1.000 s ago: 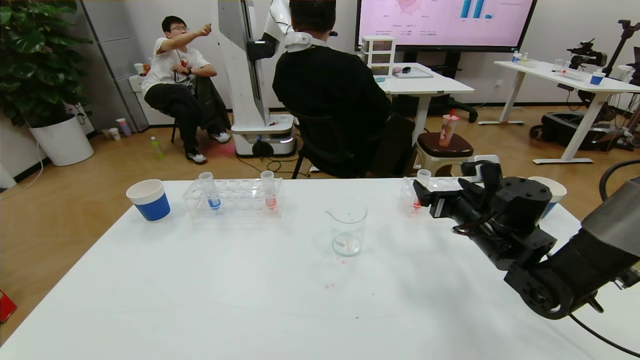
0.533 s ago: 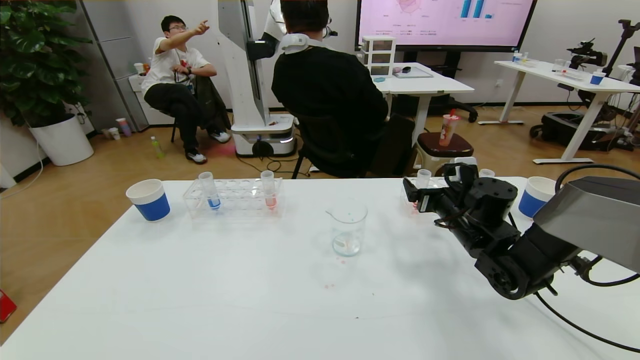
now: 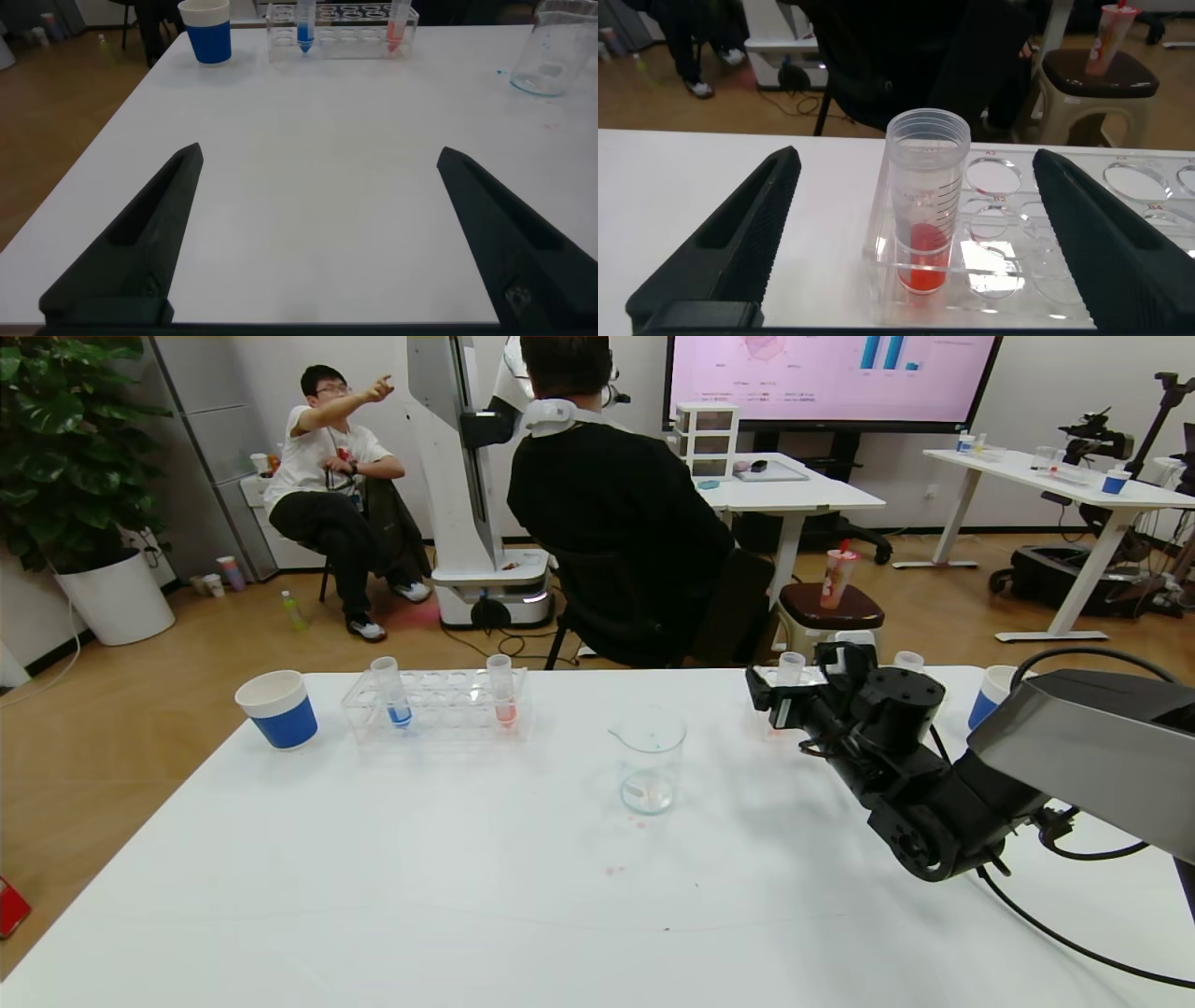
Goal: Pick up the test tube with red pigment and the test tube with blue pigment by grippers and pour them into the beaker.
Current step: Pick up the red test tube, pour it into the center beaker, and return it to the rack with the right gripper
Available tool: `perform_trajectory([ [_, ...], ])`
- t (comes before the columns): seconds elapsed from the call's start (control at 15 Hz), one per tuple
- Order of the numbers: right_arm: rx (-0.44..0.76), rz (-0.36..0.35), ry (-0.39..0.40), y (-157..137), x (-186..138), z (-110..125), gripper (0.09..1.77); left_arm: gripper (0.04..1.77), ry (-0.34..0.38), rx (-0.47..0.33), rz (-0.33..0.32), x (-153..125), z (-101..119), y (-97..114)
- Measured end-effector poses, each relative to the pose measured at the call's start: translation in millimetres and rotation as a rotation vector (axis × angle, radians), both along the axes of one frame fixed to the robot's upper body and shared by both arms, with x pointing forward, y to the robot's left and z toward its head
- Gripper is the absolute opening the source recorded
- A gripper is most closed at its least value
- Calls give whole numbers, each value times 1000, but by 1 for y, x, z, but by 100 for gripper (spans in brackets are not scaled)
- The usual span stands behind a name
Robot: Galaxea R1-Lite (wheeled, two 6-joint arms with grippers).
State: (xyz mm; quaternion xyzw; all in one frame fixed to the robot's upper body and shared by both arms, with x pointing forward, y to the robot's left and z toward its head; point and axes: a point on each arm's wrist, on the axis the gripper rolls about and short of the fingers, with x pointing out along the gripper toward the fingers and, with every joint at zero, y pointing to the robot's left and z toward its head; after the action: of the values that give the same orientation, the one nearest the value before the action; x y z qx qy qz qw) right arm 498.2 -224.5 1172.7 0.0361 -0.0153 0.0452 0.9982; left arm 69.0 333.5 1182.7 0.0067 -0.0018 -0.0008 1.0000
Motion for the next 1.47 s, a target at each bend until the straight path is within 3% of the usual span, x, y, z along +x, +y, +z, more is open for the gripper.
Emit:
perform_trajectory([
  [0.07, 0, -1, -2, 0, 1, 0, 157, 175, 0, 0, 0, 0, 0, 0],
  [0.13, 1, -1, -5, 0, 1, 0, 128, 175, 0, 0, 0, 0, 0, 0],
  [0.27, 3, 0, -13, 0, 2, 2, 45, 175, 0, 0, 0, 0, 0, 0],
  [0.33, 4, 1, -16, 1, 2, 3, 31, 175, 0, 0, 0, 0, 0, 0],
  [0.4, 4, 3, -19, 2, 1, 3, 36, 175, 0, 0, 0, 0, 0, 0],
  [0.47, 6, 5, -23, 3, 1, 4, 54, 175, 0, 0, 0, 0, 0, 0],
  [0.93, -41, -3, -40, -1, 2, 10, 52, 175, 0, 0, 0, 0, 0, 0],
  [1.2, -79, -6, -63, -2, 3, 34, 52, 175, 0, 0, 0, 0, 0, 0],
  [1.47, -89, 9, -72, 1, -3, 76, 52, 175, 0, 0, 0, 0, 0, 0],
])
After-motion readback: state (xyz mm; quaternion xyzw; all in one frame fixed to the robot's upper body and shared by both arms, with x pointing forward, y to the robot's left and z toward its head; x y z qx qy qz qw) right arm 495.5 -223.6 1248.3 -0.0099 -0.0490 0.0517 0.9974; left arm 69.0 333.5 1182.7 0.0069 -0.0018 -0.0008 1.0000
